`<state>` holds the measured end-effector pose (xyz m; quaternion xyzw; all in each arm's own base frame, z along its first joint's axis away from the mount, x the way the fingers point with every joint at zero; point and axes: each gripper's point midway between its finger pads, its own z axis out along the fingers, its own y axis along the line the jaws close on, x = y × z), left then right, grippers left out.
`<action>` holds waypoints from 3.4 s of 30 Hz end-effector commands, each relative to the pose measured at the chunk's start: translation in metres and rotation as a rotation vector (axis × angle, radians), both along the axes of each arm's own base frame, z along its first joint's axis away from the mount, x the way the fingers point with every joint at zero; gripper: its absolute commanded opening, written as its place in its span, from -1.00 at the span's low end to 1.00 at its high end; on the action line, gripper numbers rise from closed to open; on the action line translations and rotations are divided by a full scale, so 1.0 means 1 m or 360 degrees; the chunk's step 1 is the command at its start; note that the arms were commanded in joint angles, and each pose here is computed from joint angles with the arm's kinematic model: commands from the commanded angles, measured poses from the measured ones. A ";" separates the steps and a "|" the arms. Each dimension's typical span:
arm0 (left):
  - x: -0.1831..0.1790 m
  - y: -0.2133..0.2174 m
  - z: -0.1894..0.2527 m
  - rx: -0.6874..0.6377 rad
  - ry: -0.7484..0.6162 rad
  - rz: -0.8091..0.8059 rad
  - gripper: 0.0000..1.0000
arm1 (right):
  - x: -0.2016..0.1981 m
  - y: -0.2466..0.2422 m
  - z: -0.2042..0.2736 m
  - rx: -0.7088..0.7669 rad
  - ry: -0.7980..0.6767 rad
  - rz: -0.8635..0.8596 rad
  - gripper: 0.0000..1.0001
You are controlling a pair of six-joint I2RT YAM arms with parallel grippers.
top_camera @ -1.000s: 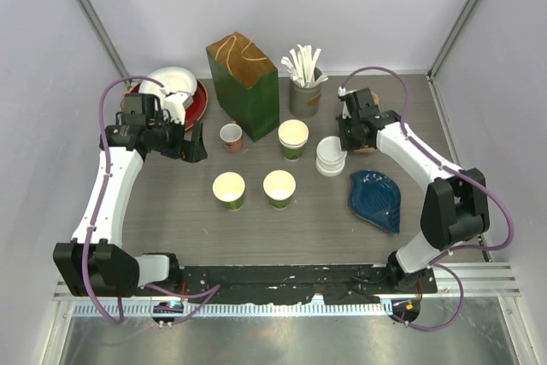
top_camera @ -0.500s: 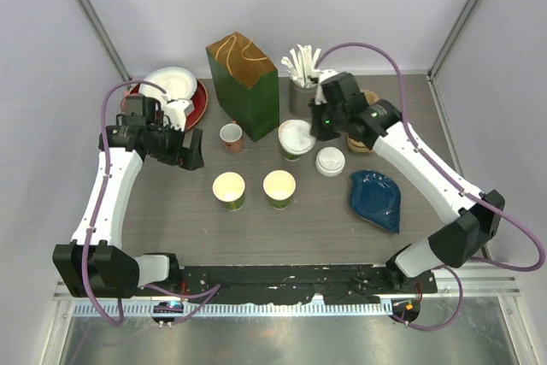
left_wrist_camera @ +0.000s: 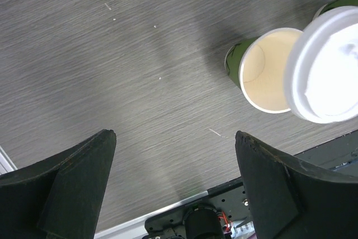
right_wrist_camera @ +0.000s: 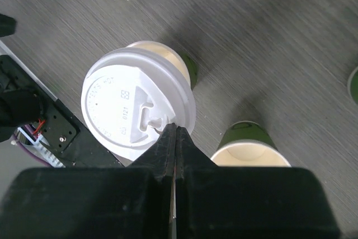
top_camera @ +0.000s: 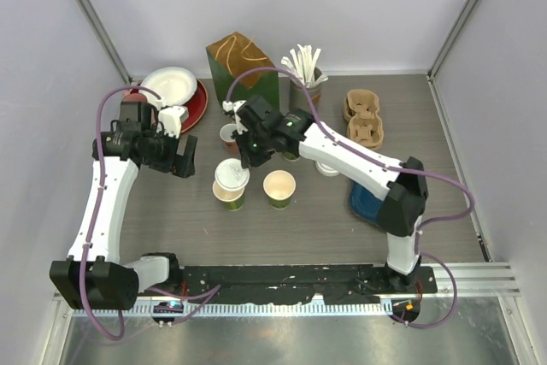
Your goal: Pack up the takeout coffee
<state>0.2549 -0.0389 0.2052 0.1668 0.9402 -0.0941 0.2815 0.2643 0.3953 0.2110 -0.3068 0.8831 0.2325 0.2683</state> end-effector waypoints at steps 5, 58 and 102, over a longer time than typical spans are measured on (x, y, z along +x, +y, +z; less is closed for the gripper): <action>0.000 0.002 0.006 0.0015 -0.0049 -0.0013 0.85 | -0.006 0.023 0.001 -0.0039 0.0035 0.0128 -0.98; -0.001 -0.001 0.007 0.0003 -0.0068 -0.0059 0.85 | -0.008 0.030 -0.055 -0.0259 0.0153 0.0159 -0.98; -0.013 -0.094 -0.019 -0.0766 0.0033 -0.0559 -1.00 | -0.031 0.053 0.012 0.0473 -0.0055 0.0238 -0.99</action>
